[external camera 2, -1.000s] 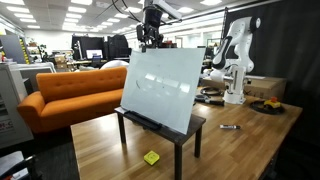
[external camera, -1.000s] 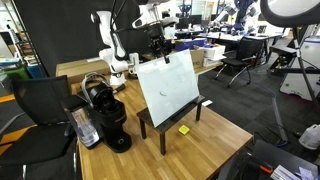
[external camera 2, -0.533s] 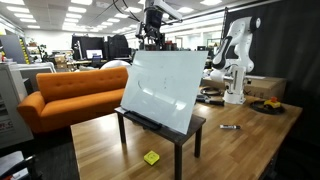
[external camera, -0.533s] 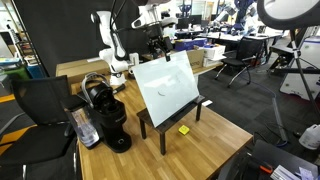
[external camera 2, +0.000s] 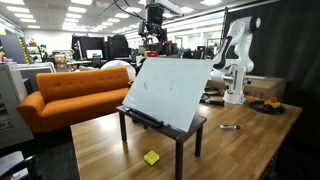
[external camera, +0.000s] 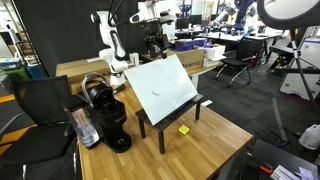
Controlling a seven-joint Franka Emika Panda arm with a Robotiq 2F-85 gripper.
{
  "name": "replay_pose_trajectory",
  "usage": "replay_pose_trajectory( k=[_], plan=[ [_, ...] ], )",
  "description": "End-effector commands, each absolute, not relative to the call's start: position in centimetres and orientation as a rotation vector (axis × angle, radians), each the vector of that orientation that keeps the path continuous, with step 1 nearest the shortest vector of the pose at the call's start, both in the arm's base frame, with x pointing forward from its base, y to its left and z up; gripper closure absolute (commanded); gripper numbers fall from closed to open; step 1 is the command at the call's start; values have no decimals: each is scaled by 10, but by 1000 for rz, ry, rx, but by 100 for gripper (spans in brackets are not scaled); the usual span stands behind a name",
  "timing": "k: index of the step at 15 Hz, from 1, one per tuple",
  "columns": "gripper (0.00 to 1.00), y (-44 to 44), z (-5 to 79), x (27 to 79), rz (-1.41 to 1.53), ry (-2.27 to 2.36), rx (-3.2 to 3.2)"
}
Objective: Place the whiteboard on the stand
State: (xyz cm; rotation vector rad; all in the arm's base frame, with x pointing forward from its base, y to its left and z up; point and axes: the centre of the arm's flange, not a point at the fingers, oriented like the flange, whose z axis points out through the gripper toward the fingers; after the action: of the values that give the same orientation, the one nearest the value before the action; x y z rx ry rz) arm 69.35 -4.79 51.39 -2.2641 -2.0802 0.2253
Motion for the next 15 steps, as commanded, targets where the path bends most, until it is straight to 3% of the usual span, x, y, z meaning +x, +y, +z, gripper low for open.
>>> replay_pose_trajectory(
  k=[1, 10, 15],
  plan=[
    [0, -48, 521, 696, 137, -2069, -2303],
    [0, -33, 544, 690, -174, -1668, -2667],
    [0, -26, 570, 675, -198, -1376, -2876]
  ],
)
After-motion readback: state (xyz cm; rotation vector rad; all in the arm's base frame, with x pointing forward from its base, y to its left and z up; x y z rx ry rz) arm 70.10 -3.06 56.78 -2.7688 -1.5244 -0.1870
